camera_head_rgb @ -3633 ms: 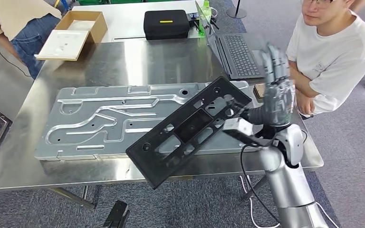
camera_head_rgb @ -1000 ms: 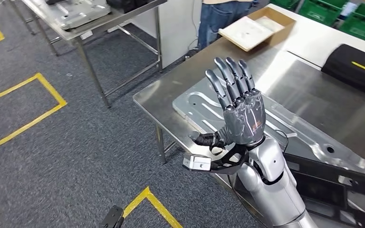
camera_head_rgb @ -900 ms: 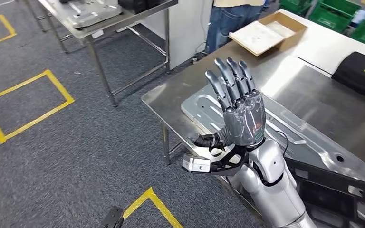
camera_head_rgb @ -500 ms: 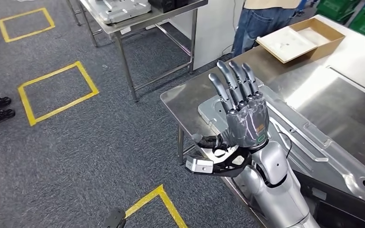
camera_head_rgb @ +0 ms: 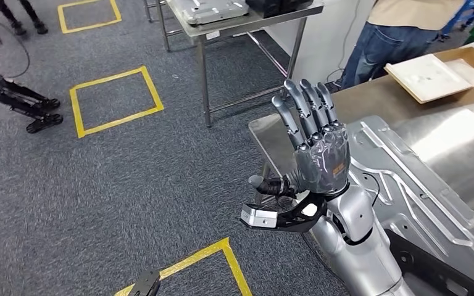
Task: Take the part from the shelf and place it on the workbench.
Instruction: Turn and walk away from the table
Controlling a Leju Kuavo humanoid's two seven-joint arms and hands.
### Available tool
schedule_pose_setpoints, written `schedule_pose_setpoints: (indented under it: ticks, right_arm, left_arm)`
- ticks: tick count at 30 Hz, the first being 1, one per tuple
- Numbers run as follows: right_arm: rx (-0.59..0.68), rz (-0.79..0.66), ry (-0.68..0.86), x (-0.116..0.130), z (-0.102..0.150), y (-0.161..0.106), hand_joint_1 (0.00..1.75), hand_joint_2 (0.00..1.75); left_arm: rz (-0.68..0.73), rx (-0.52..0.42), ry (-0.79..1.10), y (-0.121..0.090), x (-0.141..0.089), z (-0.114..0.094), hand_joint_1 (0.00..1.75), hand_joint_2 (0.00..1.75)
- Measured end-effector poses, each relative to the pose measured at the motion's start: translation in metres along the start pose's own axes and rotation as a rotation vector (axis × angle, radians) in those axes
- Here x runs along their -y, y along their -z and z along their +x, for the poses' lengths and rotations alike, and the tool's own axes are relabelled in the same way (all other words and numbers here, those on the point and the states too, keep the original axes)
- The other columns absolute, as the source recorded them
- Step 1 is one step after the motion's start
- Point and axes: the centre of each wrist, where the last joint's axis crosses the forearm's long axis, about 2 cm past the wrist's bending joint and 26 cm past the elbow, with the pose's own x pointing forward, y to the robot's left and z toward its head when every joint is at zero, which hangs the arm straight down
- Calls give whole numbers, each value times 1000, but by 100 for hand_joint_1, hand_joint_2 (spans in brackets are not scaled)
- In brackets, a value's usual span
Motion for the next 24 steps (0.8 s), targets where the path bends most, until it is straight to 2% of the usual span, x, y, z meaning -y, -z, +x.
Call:
schedule_pose_setpoints:
  ticks: [24]
  right_arm:
    - [0, 27, -32, 4, -1, -8, 0, 0]
  left_arm:
    - [-21, 7, -10, 1, 6, 4, 0, 0]
